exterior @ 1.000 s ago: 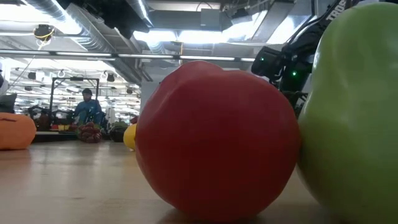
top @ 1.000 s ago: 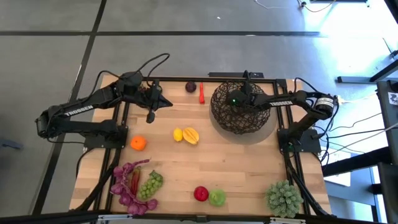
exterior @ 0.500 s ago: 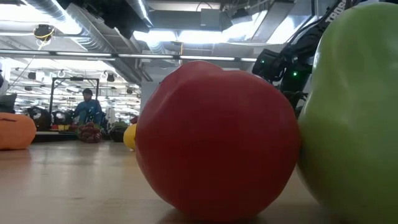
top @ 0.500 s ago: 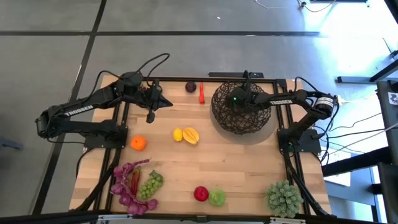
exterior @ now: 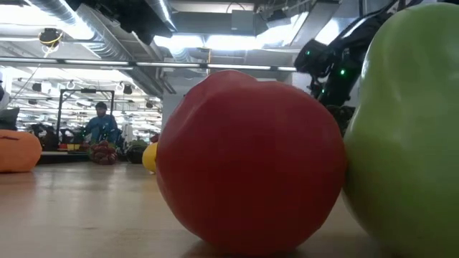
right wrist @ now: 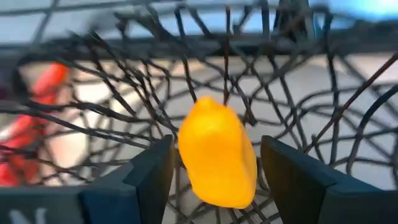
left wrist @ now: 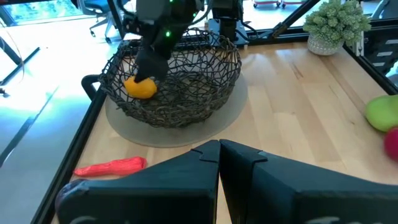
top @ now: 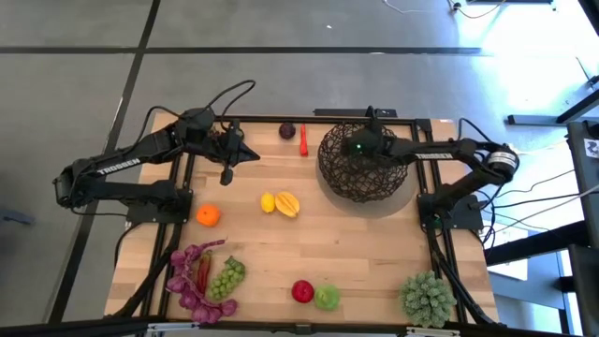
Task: Build produce basket
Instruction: Put the green pear into the black wire basket
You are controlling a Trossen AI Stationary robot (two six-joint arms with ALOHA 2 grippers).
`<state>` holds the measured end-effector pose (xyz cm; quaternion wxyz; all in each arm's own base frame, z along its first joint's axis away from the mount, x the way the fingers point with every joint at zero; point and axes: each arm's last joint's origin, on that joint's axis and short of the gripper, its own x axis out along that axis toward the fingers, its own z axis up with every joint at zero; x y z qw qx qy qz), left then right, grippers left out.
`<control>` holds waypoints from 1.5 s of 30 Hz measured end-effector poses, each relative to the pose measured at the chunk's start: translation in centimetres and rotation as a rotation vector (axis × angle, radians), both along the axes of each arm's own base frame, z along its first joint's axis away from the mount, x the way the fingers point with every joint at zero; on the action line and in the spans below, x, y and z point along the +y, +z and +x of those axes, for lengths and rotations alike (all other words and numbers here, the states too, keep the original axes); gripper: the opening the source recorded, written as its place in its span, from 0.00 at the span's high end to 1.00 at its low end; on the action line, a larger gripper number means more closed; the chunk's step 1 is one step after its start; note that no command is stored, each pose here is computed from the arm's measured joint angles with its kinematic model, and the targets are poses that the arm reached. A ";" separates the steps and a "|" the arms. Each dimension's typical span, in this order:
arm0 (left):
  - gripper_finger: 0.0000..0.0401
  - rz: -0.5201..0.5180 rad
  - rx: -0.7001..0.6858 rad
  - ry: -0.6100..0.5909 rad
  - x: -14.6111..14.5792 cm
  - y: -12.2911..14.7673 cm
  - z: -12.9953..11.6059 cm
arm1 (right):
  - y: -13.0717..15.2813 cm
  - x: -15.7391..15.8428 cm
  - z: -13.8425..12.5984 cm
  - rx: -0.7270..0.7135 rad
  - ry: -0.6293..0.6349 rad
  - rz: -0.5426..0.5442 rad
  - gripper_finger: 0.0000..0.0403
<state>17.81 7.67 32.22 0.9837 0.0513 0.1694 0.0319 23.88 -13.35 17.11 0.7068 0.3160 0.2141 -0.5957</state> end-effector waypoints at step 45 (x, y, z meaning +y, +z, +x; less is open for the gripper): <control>1.00 -0.363 -0.038 -0.222 -2.7 0.7 -0.3 | 17.5 26.3 7.7 0.050 1.338 0.554 0.43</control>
